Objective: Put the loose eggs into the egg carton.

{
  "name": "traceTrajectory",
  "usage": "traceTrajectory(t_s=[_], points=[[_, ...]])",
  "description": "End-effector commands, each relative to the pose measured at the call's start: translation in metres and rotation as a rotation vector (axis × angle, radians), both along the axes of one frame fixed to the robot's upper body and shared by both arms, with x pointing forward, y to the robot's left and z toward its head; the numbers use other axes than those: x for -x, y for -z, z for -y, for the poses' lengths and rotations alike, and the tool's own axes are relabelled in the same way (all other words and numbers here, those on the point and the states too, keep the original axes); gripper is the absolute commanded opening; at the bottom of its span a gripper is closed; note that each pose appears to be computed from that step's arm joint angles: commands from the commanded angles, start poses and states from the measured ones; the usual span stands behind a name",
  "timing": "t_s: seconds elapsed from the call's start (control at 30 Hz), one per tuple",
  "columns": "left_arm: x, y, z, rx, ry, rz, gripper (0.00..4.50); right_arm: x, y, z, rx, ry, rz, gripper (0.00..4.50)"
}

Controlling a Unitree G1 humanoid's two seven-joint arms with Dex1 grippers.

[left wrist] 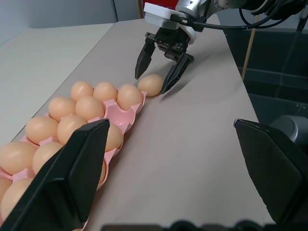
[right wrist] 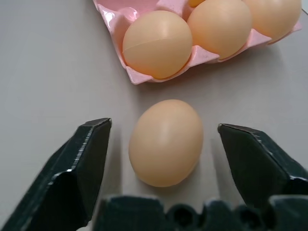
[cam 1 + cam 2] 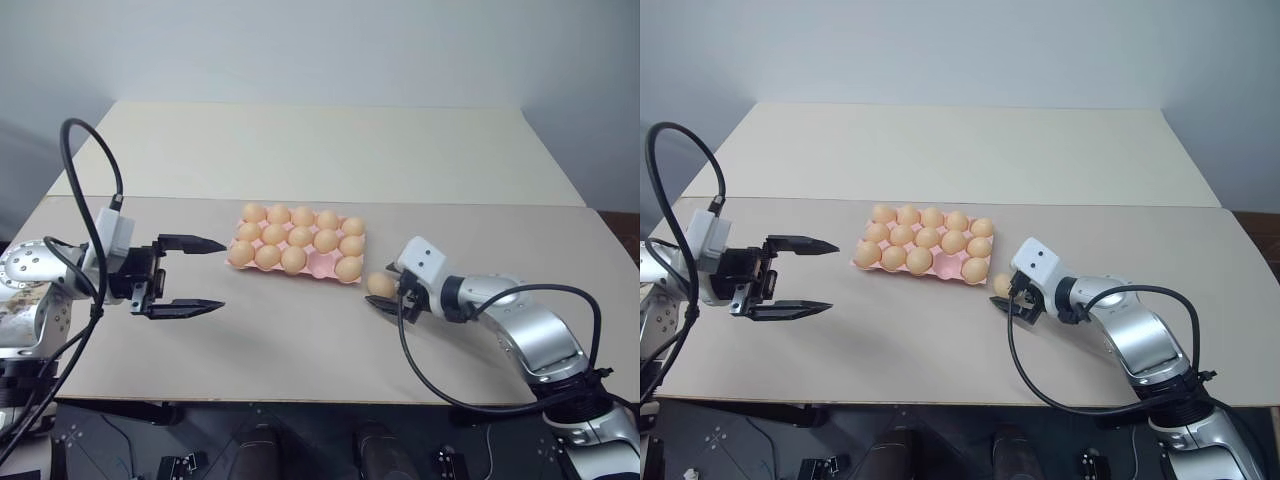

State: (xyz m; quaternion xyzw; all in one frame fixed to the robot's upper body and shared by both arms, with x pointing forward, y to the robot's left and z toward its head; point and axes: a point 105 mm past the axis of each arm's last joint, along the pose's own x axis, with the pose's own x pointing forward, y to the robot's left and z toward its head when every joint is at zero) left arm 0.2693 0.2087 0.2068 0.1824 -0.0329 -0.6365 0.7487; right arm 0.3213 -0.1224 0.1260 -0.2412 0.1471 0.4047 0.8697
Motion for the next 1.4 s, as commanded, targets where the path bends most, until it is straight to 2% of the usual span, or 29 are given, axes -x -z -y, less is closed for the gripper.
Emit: traceTrajectory(t_s=[0.03,0.07,0.17,0.27,0.47,0.6,0.7,0.9,1.13,1.17,1.23,1.4], points=[[0.002,-0.006,0.002,-0.011,0.007,0.049,4.5,-0.003,-0.002,0.0,-0.002,0.016,0.014,2.96],[0.002,-0.006,0.002,-0.011,0.007,0.049,4.5,-0.003,-0.001,0.0,-0.001,0.017,0.013,2.55],[0.002,-0.005,0.002,-0.014,0.003,0.047,4.5,-0.004,0.001,0.0,0.004,0.02,0.018,1.77],[0.002,-0.004,0.002,-0.016,0.0,0.047,4.5,-0.005,-0.001,0.001,0.008,0.025,0.035,1.46],[0.002,-0.005,0.001,-0.018,-0.007,0.05,4.5,0.0,-0.023,0.006,0.009,0.02,0.097,1.46],[0.002,-0.005,-0.005,-0.02,-0.028,0.048,4.5,0.009,-0.069,-0.011,-0.072,-0.053,0.236,1.46],[0.001,-0.004,-0.01,-0.025,-0.055,0.043,4.5,0.013,-0.084,-0.036,-0.151,-0.149,0.279,1.46],[0.002,-0.001,-0.015,-0.017,-0.098,0.04,4.5,-0.004,-0.077,-0.08,-0.203,-0.192,0.294,1.46],[0.008,0.001,-0.016,-0.012,-0.12,0.036,4.5,-0.017,-0.066,-0.097,-0.193,-0.198,0.302,1.46],[0.009,0.001,-0.016,-0.012,-0.125,0.033,4.5,-0.017,-0.065,-0.097,-0.187,-0.205,0.308,2.07],[0.01,0.003,-0.017,-0.011,-0.131,0.031,4.5,-0.014,-0.064,-0.096,-0.185,-0.225,0.298,2.6],[0.01,0.003,-0.017,-0.007,-0.137,0.03,4.5,-0.013,-0.061,-0.097,-0.184,-0.236,0.293,4.33]])
